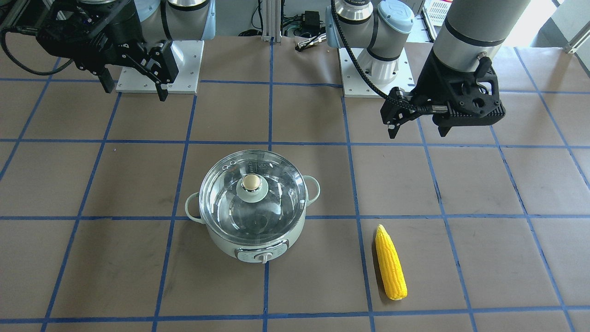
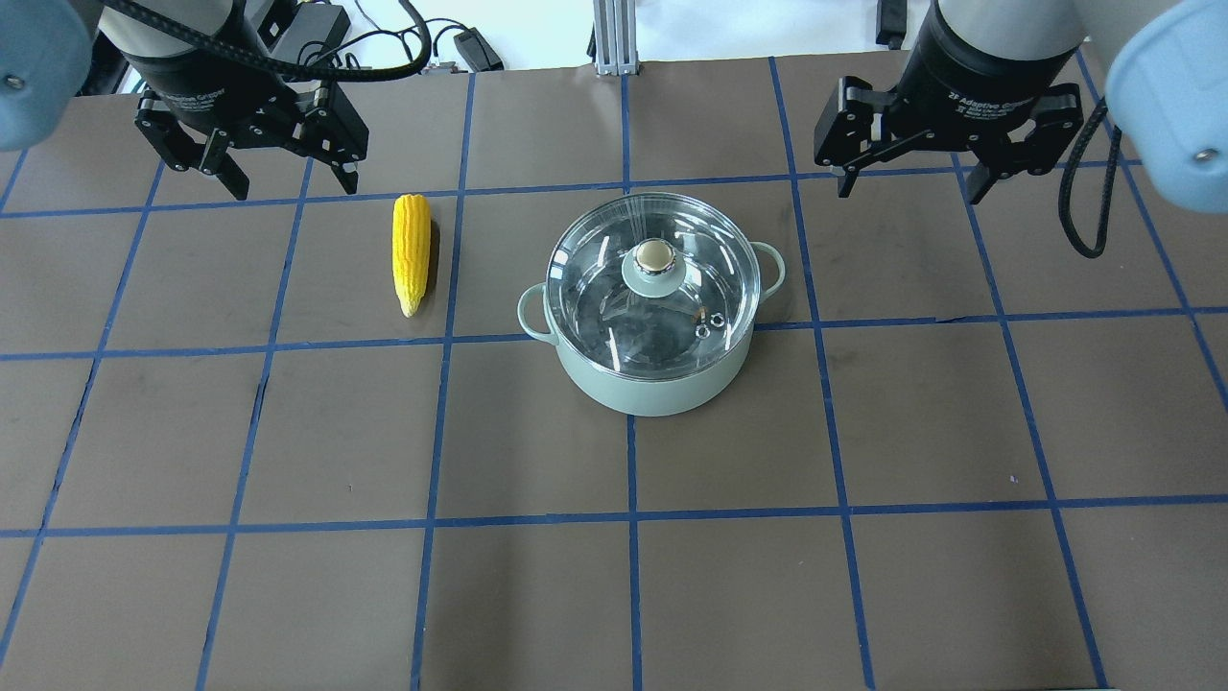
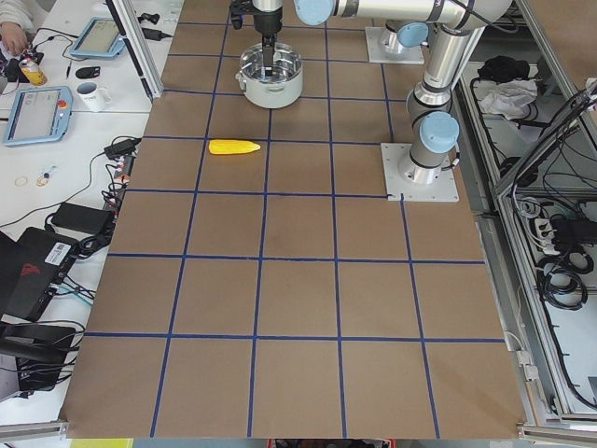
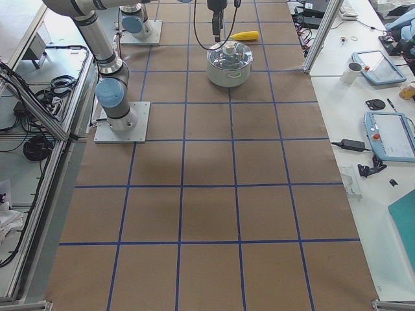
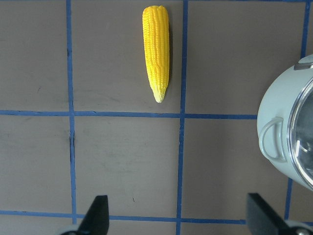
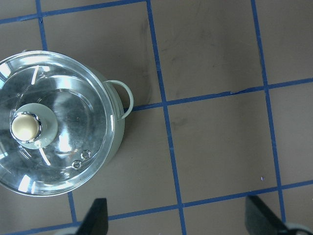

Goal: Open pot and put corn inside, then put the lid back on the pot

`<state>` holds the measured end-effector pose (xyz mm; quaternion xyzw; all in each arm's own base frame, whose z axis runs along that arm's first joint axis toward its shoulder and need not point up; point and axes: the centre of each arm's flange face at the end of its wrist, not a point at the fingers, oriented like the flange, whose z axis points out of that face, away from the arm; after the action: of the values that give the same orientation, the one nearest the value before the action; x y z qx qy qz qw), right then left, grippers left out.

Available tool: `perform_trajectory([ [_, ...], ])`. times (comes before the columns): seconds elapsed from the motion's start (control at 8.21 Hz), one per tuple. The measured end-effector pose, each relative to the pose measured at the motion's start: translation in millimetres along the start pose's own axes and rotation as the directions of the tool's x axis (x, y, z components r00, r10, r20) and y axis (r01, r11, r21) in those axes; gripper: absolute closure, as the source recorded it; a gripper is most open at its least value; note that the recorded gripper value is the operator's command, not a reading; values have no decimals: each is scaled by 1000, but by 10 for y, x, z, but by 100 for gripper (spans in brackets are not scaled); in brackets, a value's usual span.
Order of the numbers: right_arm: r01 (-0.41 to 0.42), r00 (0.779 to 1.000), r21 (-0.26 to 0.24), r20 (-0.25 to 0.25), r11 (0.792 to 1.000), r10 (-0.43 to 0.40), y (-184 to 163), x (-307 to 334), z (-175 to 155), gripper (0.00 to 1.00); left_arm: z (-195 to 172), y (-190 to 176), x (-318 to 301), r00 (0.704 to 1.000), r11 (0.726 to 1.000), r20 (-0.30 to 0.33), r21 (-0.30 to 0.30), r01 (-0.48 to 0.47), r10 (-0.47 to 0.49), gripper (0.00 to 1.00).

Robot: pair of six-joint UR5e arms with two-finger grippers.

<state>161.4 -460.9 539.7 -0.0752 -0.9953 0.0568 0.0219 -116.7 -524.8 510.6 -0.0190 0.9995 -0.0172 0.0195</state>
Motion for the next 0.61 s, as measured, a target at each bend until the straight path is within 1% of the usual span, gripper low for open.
perform_trajectory([
  [0.37, 5, 1000, 6, -1, 1000, -5, -11, 3, -4, 0, 14, 3, -12, 1000, 1000, 5, -4, -3, 3, 0],
  [0.61, 7, 1000, 3, 1, 1000, -7, -8, 0, 3, 0, 109, -75, -34, 1000, 1000, 6, -12, -5, 5, 0],
])
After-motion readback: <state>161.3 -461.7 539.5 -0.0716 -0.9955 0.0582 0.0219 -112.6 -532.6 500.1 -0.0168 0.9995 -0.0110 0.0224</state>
